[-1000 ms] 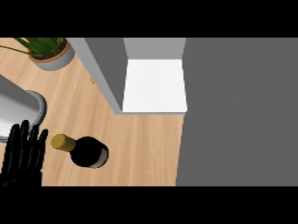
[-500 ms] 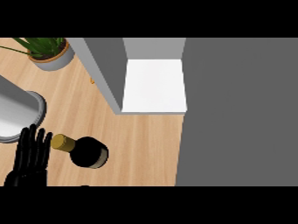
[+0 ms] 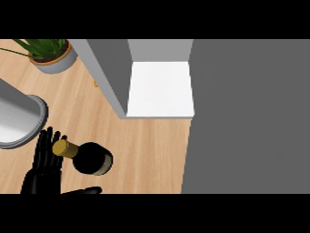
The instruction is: Pick up the wine, place it into the cabinet and close the cabinet
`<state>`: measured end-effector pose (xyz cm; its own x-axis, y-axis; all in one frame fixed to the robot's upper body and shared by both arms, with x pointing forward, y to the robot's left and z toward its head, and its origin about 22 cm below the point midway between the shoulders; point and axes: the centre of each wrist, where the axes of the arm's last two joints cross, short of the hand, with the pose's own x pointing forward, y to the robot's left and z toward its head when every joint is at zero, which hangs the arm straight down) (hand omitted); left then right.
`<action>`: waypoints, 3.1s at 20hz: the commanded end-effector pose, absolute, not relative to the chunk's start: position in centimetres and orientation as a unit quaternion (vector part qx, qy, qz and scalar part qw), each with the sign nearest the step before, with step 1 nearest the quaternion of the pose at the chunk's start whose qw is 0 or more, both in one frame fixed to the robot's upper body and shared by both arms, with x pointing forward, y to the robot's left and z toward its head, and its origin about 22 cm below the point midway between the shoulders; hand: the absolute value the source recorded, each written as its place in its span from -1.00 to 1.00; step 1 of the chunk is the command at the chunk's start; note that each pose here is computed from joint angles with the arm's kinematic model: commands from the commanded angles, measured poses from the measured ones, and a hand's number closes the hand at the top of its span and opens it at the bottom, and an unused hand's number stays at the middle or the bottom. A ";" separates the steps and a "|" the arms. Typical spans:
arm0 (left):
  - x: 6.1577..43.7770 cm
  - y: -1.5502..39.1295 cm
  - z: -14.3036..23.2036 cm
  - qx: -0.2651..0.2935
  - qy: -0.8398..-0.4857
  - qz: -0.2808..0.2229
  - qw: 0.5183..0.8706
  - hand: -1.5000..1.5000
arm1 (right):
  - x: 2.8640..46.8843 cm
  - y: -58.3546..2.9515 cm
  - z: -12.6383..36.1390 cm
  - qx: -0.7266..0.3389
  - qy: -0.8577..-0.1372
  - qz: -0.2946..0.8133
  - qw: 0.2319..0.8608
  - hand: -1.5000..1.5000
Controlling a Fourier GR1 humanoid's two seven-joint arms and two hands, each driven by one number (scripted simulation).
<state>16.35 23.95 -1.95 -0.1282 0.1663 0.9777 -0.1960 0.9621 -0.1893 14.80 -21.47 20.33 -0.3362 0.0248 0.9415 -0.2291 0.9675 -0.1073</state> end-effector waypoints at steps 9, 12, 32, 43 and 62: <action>15.8 24.8 -5.2 0.001 -0.742 0.134 0.657 -1.00 | 12.9 -22.8 22.1 0.090 -0.827 0.108 0.545 -1.00; 16.7 25.4 -6.4 -0.007 -0.736 0.134 0.664 -1.00 | 12.3 -21.2 21.0 0.090 -0.820 0.106 0.555 -1.00; 18.6 24.4 -11.8 -0.019 -0.723 0.156 0.673 -1.00 | 12.5 -21.8 22.4 0.080 -0.824 0.114 0.550 -1.00; 19.6 23.9 -11.5 -0.105 -0.726 0.137 0.666 1.00 | 12.7 -22.5 21.7 0.085 -0.818 0.121 0.556 -1.00; 22.8 31.4 -8.4 -0.019 -0.800 0.019 0.599 1.00 | 13.6 -23.2 21.4 0.082 -0.818 0.109 0.558 -1.00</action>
<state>21.57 30.39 -9.67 -0.2208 0.0959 0.9706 0.0233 0.9954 -0.0931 15.06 -22.02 20.40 -0.3299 0.0491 0.9427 -0.2101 0.9698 -0.1240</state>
